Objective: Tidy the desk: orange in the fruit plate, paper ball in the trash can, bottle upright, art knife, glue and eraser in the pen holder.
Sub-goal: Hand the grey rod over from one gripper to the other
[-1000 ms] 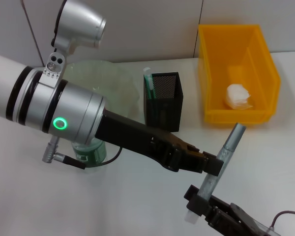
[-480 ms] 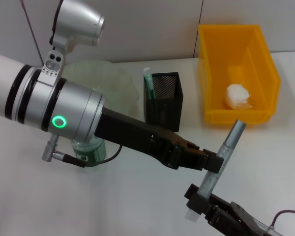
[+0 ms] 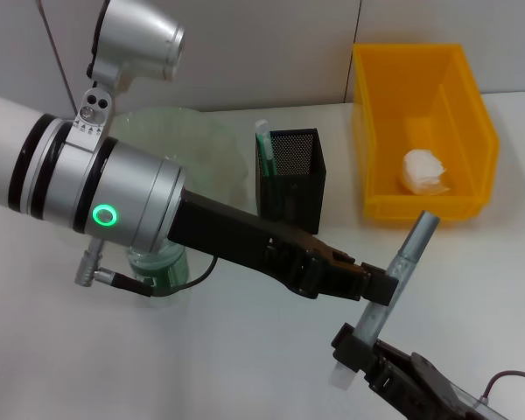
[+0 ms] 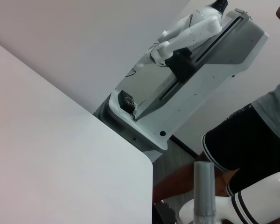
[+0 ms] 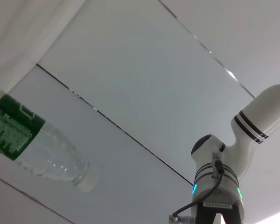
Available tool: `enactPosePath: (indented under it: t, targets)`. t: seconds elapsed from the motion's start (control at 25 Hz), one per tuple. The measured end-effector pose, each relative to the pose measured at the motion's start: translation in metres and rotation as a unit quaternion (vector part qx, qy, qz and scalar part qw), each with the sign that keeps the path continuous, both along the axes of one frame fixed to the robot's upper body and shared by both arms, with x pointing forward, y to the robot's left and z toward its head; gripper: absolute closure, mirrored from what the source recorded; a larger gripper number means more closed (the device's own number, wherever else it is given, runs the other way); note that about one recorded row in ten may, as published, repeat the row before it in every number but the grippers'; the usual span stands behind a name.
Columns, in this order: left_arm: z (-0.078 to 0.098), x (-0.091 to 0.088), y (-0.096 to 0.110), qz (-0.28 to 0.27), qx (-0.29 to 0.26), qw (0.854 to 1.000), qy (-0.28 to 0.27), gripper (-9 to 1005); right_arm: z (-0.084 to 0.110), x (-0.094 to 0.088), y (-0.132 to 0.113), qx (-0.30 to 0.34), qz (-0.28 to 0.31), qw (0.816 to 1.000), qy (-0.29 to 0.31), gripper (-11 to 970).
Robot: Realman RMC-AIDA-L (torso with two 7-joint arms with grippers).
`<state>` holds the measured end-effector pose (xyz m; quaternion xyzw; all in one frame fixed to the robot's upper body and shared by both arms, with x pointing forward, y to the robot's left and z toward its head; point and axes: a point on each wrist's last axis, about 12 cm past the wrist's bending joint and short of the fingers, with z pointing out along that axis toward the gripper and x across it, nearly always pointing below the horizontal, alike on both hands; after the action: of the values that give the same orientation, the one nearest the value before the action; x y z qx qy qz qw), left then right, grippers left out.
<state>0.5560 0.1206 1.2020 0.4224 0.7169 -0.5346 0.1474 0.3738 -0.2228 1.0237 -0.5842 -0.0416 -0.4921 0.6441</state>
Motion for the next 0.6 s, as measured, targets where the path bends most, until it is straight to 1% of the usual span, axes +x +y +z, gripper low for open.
enactPosePath:
  t: [0.2,0.4,0.44,0.6]
  targets:
    - [-0.0037,0.0021,0.0,0.001,-0.002,1.0,0.014,844,0.0,-0.0001,0.0015,0.002,-0.001,1.0,0.002,790]
    - [-0.004,0.0038,0.0001,0.0,-0.016,1.0,0.018,829,0.0001,-0.0001,0.0017,0.002,-0.001,1.0,0.001,804]
    - [-0.0017,0.0042,0.0006,0.0,-0.029,0.999,0.015,826,0.0001,-0.0005,0.0021,0.002,-0.002,1.0,0.001,807]
    - [-0.001,0.0048,0.0014,0.002,-0.031,0.999,0.015,657,0.0003,-0.0009,0.0027,0.003,-0.004,1.0,-0.001,806]
